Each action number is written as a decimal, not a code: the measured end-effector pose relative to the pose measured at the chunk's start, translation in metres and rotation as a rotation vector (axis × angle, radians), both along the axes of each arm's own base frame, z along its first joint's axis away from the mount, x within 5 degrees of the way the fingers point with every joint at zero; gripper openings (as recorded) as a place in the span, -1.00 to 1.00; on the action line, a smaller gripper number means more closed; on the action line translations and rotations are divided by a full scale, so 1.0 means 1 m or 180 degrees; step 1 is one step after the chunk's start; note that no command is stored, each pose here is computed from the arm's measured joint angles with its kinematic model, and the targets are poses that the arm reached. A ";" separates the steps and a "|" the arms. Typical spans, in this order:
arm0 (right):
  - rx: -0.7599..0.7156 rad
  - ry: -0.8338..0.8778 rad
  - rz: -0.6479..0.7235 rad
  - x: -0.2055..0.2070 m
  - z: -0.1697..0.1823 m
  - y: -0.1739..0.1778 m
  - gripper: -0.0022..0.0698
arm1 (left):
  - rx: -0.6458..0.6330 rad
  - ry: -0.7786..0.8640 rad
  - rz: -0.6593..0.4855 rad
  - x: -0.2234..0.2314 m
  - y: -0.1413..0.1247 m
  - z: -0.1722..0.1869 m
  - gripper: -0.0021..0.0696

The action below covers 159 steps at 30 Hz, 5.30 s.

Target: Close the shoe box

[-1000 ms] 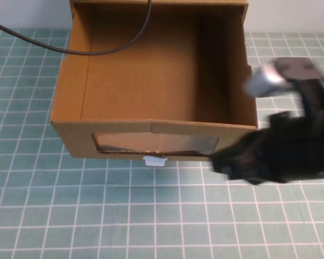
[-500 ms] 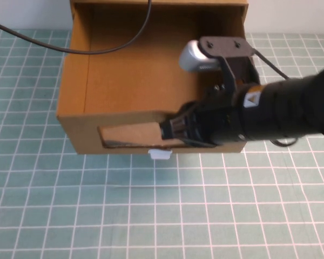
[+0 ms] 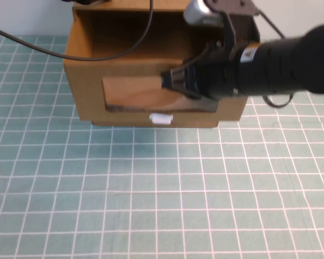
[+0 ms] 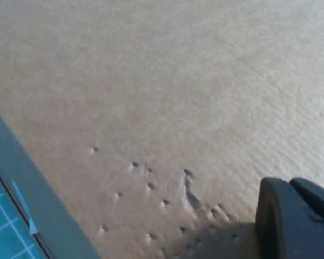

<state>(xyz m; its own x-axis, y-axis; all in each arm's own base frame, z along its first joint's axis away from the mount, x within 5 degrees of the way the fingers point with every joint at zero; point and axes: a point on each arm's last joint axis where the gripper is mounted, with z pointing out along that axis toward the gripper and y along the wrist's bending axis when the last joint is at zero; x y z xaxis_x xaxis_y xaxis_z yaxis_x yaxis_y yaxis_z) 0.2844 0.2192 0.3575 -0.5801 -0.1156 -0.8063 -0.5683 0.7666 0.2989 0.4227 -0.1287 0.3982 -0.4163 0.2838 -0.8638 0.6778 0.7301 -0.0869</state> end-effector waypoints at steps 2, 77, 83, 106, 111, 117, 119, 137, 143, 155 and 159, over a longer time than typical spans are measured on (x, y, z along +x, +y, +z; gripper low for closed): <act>0.0010 -0.0021 -0.0058 0.010 0.001 -0.001 -0.97 | 0.0000 0.0000 0.0000 0.000 0.000 0.000 -0.96; -0.0262 -0.0195 0.0079 -0.014 0.090 -0.052 -0.97 | 0.0104 -0.0637 0.0244 -0.107 0.029 0.092 -0.96; -0.0366 -0.0271 -0.0052 -0.103 0.086 -0.104 -0.97 | -0.0047 -0.1145 0.0623 -0.185 0.053 0.085 -0.96; 0.0205 -0.0994 -0.0475 -0.237 -0.063 -0.182 -0.97 | -0.0453 -0.1815 0.1474 -0.369 0.110 -0.147 -0.96; 0.0234 -0.1054 -0.0617 -0.225 -0.098 -0.180 -0.97 | -0.0320 -0.1520 0.1463 -0.367 0.110 -0.193 -0.96; 0.0153 -0.0932 -0.0637 -0.222 -0.122 -0.179 -0.97 | -0.0275 -0.1344 0.1434 -0.367 0.109 -0.209 -0.96; 0.0117 -0.0875 -0.0621 -0.223 -0.125 -0.179 -0.97 | -0.0280 -0.1338 0.1433 -0.367 0.109 -0.209 -0.96; -0.0302 -0.1457 -0.0742 -0.221 -0.119 -0.188 -0.97 | -0.0298 -0.1307 0.1425 -0.367 0.108 -0.210 -0.96; -0.0485 -0.1615 -0.1603 -0.218 -0.127 -0.208 -0.97 | -0.0297 -0.1304 0.1423 -0.367 0.108 -0.210 -0.96; -0.0404 -0.1555 -0.1945 -0.229 -0.173 -0.214 -0.97 | -0.0297 -0.1304 0.1423 -0.367 0.108 -0.210 -0.96; -0.0463 -0.1175 -0.1882 -0.231 -0.184 -0.213 -0.97 | -0.0297 -0.1304 0.1423 -0.367 0.108 -0.210 -0.96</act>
